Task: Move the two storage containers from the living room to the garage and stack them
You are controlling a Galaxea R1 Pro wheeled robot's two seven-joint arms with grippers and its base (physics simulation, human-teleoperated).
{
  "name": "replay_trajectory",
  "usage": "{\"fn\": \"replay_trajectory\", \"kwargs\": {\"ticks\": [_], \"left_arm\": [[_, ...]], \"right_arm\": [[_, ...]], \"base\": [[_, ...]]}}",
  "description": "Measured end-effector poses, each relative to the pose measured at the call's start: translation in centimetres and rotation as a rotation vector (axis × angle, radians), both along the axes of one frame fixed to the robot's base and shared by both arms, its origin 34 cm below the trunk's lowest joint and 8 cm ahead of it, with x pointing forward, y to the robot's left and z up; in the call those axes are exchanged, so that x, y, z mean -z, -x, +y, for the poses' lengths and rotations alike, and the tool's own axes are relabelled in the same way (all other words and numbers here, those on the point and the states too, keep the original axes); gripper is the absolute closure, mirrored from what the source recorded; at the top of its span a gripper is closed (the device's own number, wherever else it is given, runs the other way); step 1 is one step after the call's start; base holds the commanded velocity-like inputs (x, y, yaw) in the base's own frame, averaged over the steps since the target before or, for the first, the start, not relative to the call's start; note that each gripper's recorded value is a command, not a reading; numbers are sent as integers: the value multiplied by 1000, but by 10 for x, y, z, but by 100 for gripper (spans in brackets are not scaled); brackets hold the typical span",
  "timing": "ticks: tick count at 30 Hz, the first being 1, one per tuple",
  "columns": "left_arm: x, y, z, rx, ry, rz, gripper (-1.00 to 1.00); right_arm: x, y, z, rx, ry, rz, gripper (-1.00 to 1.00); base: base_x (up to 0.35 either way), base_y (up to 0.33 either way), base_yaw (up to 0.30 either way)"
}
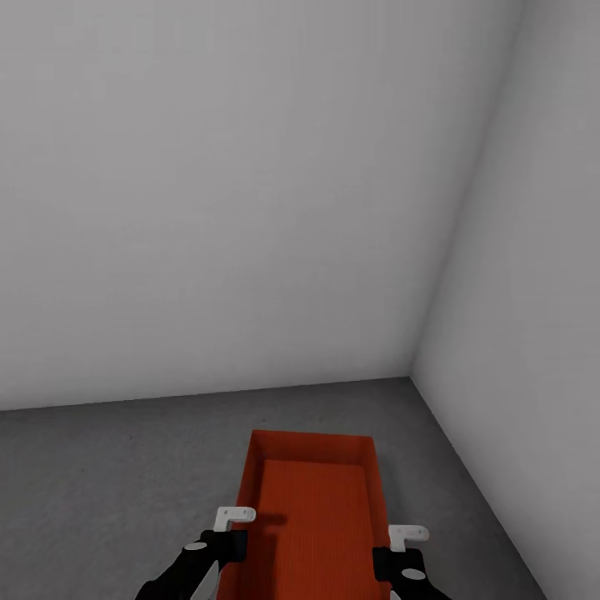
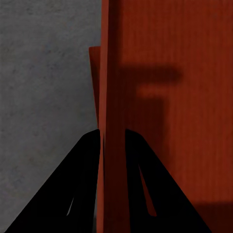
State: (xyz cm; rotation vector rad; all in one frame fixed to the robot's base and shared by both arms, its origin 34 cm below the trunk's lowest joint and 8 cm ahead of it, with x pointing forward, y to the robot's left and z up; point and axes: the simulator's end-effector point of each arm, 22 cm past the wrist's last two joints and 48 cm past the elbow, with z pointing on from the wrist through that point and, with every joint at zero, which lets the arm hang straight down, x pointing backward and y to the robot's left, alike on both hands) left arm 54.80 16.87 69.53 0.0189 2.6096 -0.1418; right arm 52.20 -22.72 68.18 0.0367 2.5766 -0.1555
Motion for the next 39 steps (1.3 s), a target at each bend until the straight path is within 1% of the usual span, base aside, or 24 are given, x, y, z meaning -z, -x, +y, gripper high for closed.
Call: {"fn": "replay_trajectory", "kwargs": {"ticks": [32,39], "left_arm": [[1,0,-1,-2,0,1,100],[7,-3,-1,-3,0,1,100]], "right_arm": [[1,0,-1,0,-1,0,100],[7,-3,-1,0,-1,0,100]], "base": [[0,0,0],[0,0,0]]}}
